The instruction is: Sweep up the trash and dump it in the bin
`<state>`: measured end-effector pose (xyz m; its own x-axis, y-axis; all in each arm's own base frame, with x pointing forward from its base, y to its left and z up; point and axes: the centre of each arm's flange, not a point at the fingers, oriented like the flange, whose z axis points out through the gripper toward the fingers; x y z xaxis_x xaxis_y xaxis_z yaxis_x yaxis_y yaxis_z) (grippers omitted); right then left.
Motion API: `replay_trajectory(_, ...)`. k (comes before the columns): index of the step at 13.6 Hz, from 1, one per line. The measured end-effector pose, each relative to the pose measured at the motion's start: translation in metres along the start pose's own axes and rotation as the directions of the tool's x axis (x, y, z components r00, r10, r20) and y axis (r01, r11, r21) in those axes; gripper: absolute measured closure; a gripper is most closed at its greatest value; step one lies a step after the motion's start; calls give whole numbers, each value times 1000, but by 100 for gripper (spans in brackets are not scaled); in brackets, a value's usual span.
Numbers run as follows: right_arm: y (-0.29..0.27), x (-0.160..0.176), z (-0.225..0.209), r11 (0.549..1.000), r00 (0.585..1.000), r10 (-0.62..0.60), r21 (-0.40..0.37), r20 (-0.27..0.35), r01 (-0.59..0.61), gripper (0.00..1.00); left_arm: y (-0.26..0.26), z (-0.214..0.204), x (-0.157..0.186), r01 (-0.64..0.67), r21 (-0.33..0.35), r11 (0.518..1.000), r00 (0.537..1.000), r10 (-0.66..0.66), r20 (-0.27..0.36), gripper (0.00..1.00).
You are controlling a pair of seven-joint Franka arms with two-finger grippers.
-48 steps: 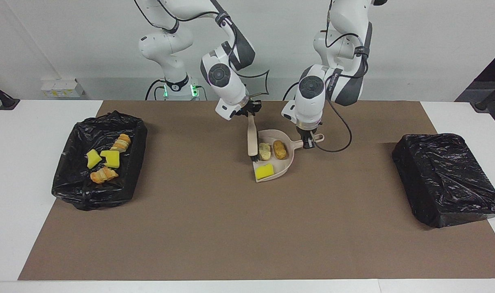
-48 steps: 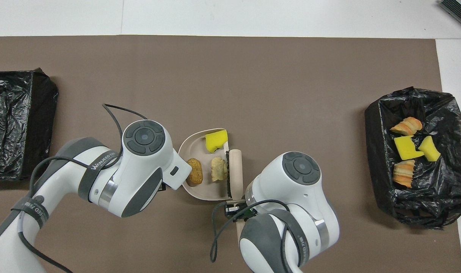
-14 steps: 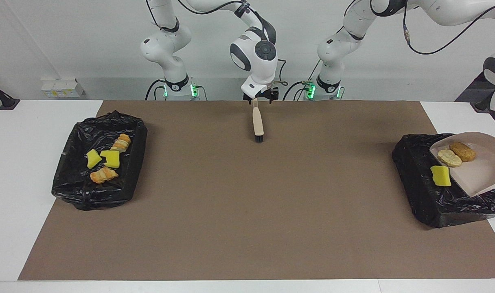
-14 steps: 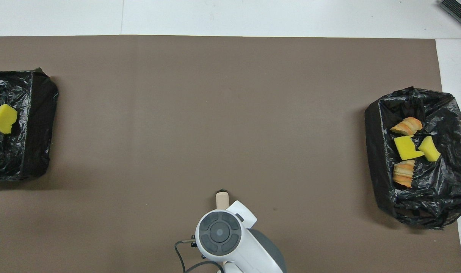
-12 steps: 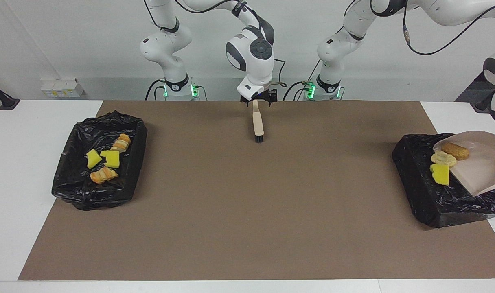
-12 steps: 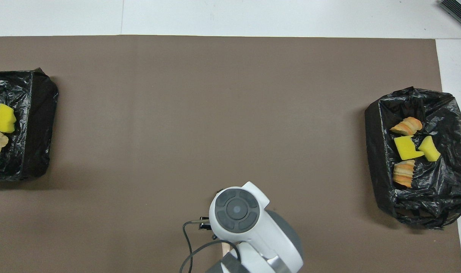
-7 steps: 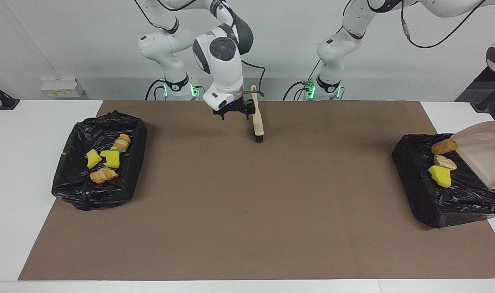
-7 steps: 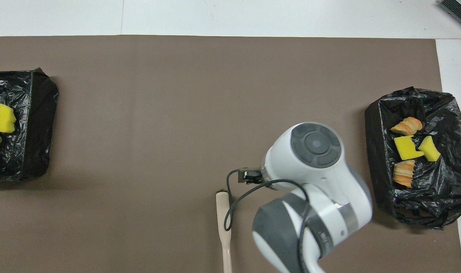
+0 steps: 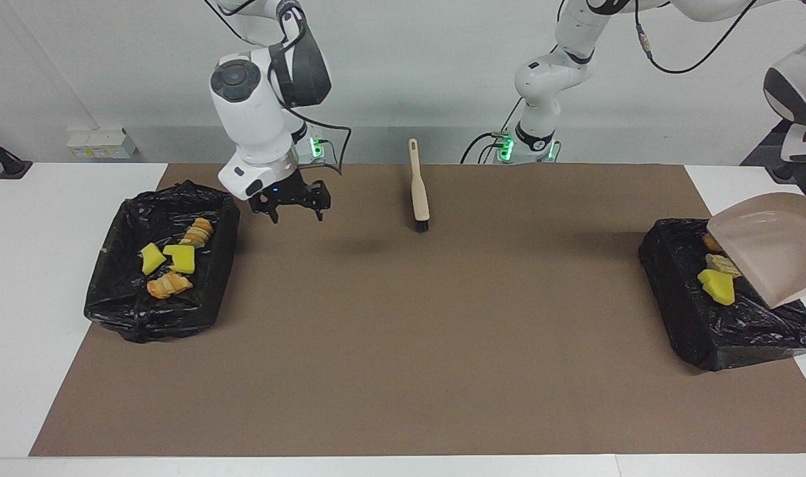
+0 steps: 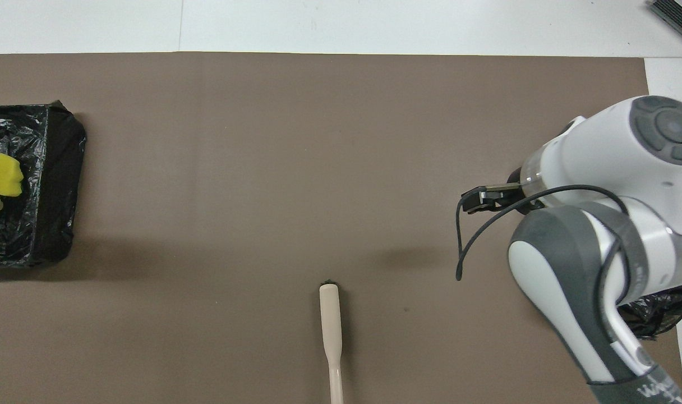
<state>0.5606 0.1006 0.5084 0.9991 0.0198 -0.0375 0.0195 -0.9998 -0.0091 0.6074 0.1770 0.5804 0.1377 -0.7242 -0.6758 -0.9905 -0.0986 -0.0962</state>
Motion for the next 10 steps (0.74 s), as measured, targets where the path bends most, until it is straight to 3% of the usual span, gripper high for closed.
replay_trajectory(4,66,10,-28,999,999,34,-31,-43,-35,0,9,-52,83,116,-87,989,973,-131,-192,68)
replay_trajectory(7,109,12,-47,995,993,98,-30,-64,-100,0,23,-96,169,282,-210,936,884,-339,-323,68)
replay_trajectory(10,126,9,-58,994,993,105,-31,-54,-107,0,57,-142,272,454,-384,804,759,-574,-307,68)
